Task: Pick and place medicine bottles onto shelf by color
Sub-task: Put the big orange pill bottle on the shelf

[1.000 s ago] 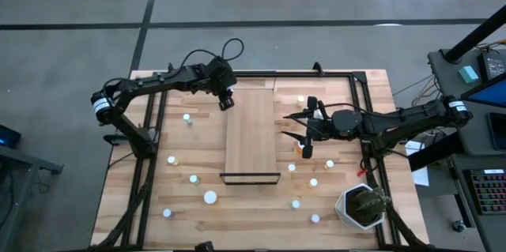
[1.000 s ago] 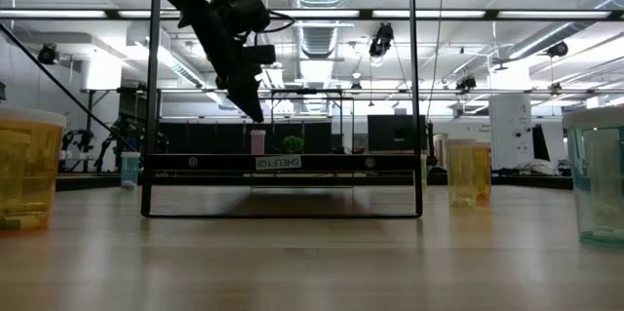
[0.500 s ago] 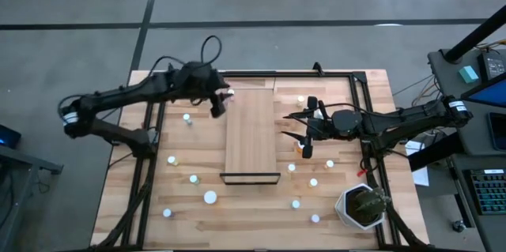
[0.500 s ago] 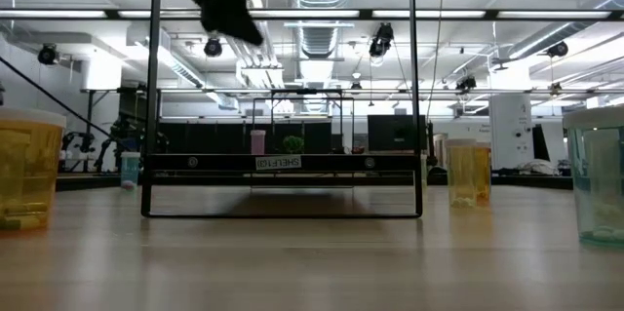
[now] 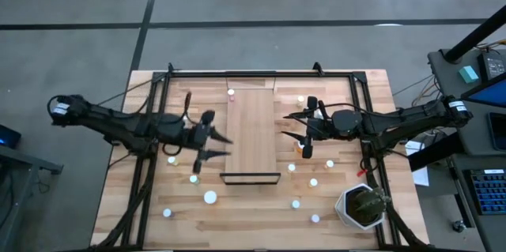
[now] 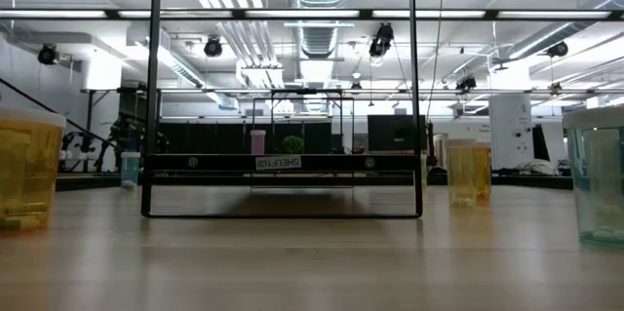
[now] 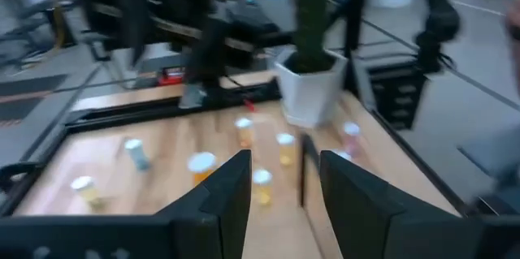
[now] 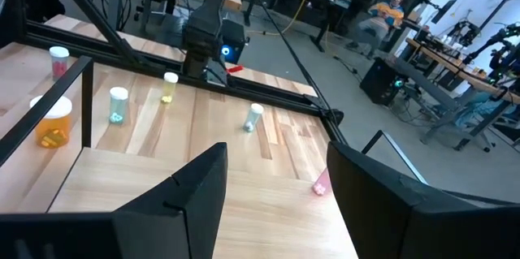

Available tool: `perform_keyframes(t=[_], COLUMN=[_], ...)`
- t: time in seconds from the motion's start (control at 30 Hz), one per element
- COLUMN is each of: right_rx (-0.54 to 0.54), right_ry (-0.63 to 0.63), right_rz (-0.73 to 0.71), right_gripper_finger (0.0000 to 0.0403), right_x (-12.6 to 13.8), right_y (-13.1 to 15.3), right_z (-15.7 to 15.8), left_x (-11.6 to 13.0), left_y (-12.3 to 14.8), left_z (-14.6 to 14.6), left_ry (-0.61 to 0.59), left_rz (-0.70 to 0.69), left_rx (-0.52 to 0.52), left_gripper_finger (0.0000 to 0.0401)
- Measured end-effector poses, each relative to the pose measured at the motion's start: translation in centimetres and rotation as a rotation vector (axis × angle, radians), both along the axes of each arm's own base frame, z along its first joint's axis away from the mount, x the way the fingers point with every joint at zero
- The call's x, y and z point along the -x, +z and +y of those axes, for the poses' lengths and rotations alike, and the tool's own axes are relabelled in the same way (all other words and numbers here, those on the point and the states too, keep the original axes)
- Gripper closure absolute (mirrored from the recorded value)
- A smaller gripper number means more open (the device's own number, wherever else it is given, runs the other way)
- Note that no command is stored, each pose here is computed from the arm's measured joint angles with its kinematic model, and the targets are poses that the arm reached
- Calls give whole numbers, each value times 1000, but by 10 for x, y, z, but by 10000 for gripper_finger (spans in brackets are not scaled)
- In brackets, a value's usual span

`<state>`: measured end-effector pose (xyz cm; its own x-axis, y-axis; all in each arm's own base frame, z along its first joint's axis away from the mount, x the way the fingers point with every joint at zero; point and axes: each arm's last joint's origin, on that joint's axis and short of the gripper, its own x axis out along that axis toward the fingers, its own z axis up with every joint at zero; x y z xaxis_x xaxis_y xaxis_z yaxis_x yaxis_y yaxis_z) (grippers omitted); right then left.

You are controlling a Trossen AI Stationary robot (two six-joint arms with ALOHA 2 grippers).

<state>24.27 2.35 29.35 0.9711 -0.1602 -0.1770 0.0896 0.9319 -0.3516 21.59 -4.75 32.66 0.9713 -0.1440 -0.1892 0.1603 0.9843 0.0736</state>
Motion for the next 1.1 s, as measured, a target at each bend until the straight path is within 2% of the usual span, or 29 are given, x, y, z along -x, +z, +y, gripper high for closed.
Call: perform_keyframes(t=[0.17,0.5,1.1], right_rx=[13,11,-167], right_ry=[2,2,-61], right_rz=[2,2,-38], right_gripper_finger=[199,199,199], right_x=[0,0,-2], right_y=[0,0,2], right_z=[0,0,0], left_x=[13,29,43], left_y=[-10,-8,-18], left_z=[-5,0,4], left_ry=[-34,-32,-36], left_rz=[-11,-80,-115], left_rx=[0,-6,-52], left_gripper_finger=[271,271,271])
